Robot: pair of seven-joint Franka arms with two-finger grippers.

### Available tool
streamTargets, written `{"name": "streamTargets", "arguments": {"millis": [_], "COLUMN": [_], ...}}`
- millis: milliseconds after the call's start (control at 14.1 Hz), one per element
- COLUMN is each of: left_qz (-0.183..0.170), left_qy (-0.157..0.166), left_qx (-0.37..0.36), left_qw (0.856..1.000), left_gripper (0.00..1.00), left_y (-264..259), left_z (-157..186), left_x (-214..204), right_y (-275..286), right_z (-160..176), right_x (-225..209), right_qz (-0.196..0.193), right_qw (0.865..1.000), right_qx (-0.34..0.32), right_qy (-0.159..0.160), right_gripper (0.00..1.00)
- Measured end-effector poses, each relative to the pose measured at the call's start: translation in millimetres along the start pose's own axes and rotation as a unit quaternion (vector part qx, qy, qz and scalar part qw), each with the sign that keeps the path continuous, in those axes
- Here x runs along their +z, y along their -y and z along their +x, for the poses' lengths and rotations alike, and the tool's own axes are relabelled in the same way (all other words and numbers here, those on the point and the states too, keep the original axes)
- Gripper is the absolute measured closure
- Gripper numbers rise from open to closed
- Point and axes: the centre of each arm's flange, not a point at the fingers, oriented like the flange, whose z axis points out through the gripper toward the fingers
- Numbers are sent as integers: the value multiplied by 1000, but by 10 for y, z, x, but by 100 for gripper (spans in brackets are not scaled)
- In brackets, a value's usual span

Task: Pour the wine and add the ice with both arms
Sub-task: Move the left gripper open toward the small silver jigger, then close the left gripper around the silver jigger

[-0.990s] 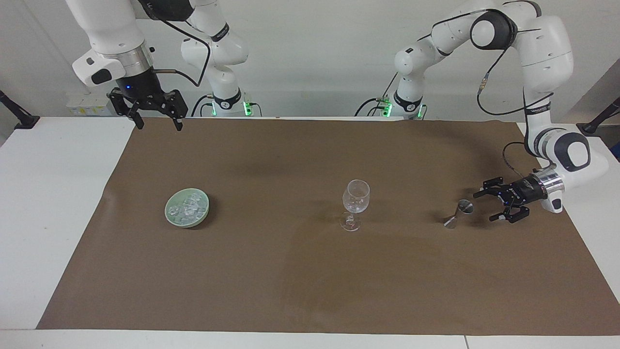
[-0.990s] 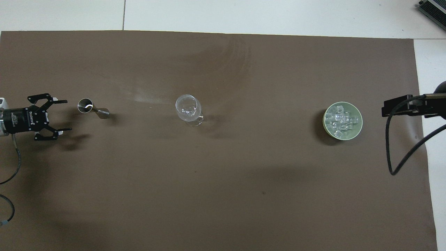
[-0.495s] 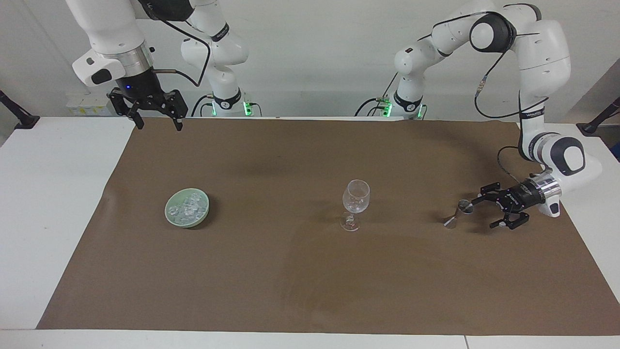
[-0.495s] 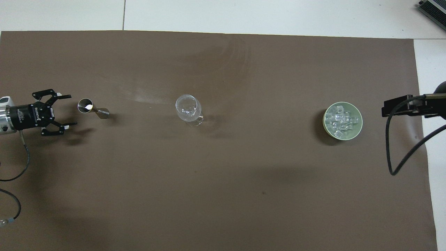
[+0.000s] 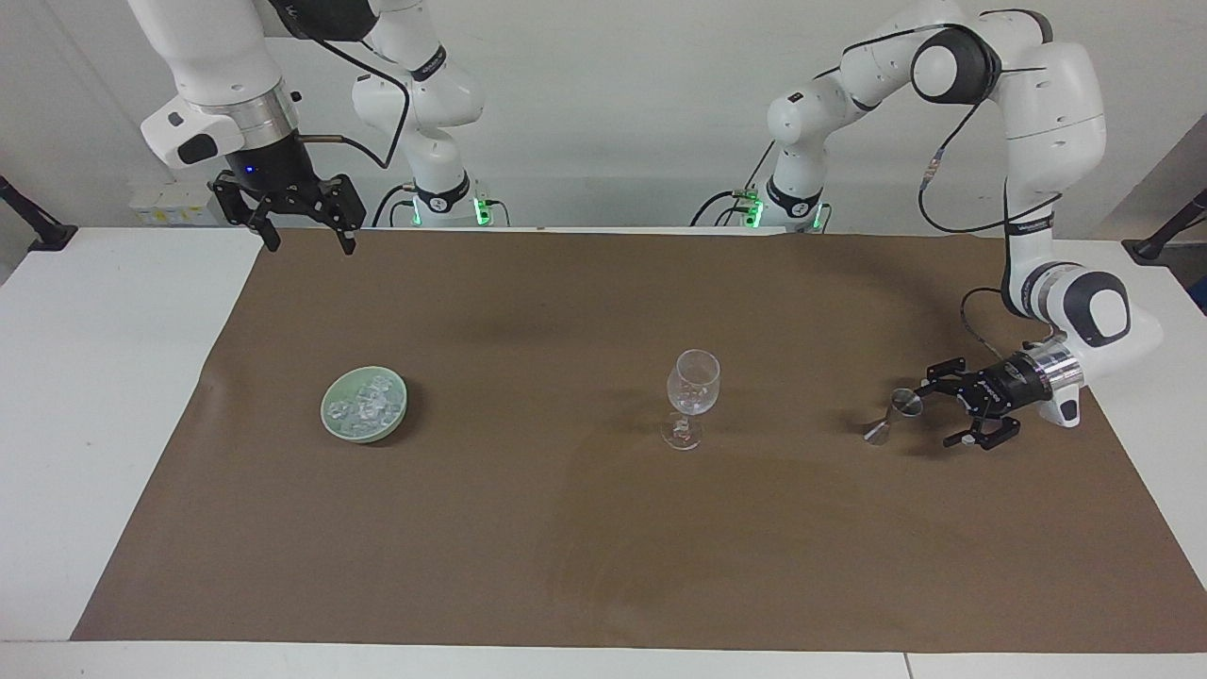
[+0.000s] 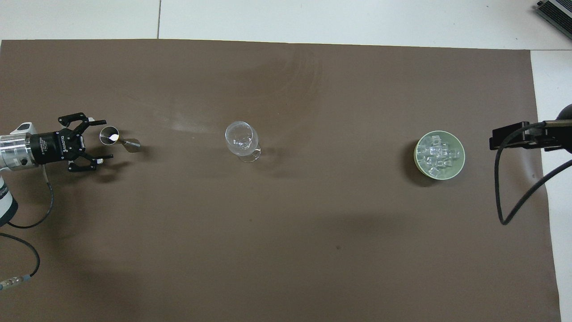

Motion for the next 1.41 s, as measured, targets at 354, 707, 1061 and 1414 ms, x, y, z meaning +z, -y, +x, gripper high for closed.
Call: {"name": "streamTargets", "arguments": {"millis": [354,707,1061,1414], "left_qz": [9,19,24,26], "left_qy": [9,23,26,26], "left_qx": [-8,-11,22,30], "left_qw": [1000,1000,999,999], "left_gripper": [0,0,0,0], "left_y": [39,55,47,47], "left_z": [63,65,32,24], "left_x": [112,251,338,370], "right_y": [0,0,0,0], "right_z": [0,0,0,0], "right_x": [0,0,0,0], "right_qz": [0,0,0,0], "right_qw": [1000,1000,1000,1000], "right_qx": [0,0,0,0], "right_qy": [0,0,0,0], "right_gripper": [0,0,0,0]}}
